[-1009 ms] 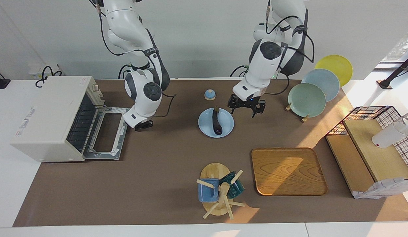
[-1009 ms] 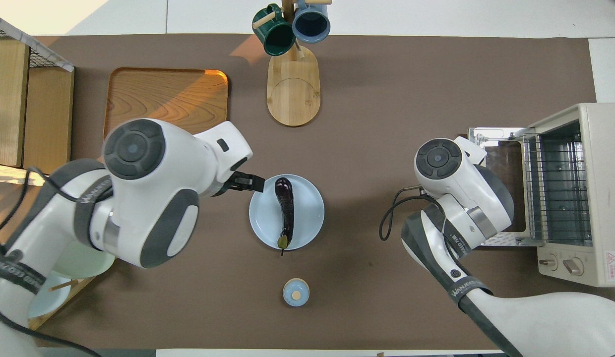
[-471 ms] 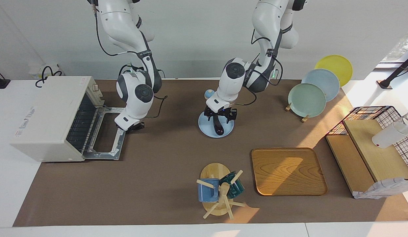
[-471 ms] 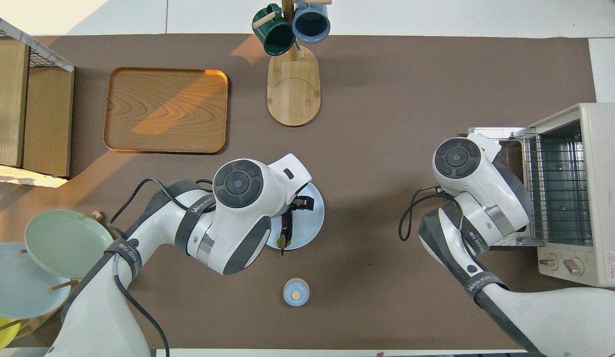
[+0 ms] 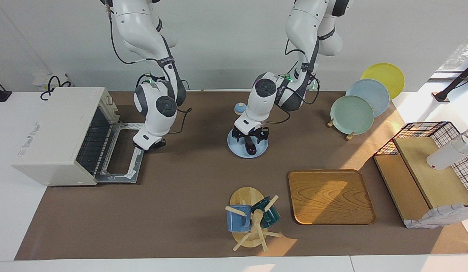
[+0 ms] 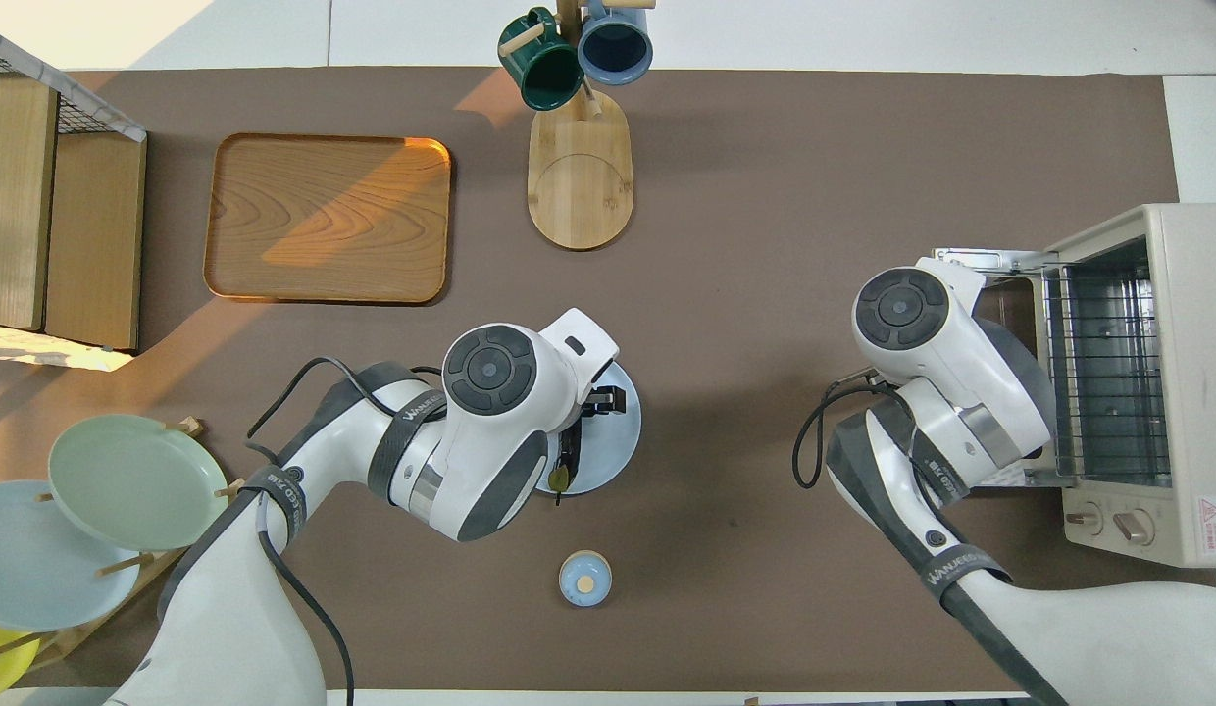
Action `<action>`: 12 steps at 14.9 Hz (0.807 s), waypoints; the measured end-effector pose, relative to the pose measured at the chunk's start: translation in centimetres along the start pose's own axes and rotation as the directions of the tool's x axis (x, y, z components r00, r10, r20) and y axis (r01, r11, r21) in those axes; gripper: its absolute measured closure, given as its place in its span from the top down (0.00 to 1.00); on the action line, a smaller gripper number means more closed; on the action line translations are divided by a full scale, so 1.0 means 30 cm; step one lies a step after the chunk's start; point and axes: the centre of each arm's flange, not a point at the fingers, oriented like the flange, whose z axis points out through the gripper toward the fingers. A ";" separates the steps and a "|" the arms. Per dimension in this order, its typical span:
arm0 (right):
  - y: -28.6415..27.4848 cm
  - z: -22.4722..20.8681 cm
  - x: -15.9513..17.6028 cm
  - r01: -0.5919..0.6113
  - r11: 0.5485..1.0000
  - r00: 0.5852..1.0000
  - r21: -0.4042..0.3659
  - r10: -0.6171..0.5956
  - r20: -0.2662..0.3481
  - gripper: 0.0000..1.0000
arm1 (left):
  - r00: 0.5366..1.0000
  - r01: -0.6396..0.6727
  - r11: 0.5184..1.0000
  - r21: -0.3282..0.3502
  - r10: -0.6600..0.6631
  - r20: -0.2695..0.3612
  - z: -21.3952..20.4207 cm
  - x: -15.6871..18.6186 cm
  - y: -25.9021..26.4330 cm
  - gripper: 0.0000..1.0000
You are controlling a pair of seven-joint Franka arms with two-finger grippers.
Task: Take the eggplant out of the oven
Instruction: 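Carry the eggplant with the left gripper onto the wooden tray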
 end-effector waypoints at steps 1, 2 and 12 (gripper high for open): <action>0.039 -0.048 -0.012 0.025 1.000 1.000 0.000 -0.025 0.001 0.01 | 1.000 0.021 1.000 -0.010 -0.021 -0.016 0.012 -0.007 0.001 0.97; 0.090 -0.094 -0.032 0.038 0.999 0.999 0.013 -0.038 0.000 0.01 | 0.999 0.032 0.999 -0.017 -0.032 -0.027 0.027 -0.018 0.001 0.97; 0.616 -0.208 -0.258 -0.001 0.993 1.000 0.116 0.005 -0.029 0.01 | 0.997 0.059 0.998 -0.033 -0.060 -0.047 -0.022 -0.012 -0.005 0.34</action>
